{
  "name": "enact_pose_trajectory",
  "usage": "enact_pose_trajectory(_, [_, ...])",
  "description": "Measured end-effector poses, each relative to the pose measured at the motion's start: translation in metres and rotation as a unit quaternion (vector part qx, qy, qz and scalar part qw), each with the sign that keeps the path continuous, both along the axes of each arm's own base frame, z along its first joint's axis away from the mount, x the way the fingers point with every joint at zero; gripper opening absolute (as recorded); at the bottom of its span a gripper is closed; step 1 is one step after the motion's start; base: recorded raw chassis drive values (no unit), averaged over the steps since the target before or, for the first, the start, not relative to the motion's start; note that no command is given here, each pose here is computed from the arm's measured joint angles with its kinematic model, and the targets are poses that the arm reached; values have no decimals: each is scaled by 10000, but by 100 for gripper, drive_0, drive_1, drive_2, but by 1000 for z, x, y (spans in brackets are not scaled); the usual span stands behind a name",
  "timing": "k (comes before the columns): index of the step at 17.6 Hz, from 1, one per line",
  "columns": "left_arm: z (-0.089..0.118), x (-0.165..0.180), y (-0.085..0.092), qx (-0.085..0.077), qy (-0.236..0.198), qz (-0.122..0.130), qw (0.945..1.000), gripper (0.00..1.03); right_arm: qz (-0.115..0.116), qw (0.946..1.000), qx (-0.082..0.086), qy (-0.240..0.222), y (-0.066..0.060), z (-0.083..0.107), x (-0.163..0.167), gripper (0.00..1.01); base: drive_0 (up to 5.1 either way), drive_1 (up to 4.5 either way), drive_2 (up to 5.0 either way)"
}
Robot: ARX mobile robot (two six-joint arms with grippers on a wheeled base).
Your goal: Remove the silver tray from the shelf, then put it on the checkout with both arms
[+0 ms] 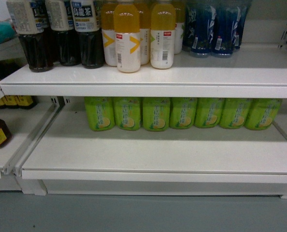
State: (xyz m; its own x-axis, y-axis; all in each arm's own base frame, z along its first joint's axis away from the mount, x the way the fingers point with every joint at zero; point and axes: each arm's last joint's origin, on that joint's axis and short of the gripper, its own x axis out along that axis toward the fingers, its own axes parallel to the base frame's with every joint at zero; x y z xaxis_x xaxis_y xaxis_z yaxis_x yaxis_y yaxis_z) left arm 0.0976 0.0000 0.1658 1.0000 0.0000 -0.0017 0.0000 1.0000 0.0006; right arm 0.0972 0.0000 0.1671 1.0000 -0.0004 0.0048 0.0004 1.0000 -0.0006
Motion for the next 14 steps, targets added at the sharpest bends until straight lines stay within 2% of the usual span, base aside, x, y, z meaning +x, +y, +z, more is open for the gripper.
enact_pose_trajectory(14, [0,0,0,2,0,-6,10000,98,-2,10000,6,4,0,0,0,98,0,0,0])
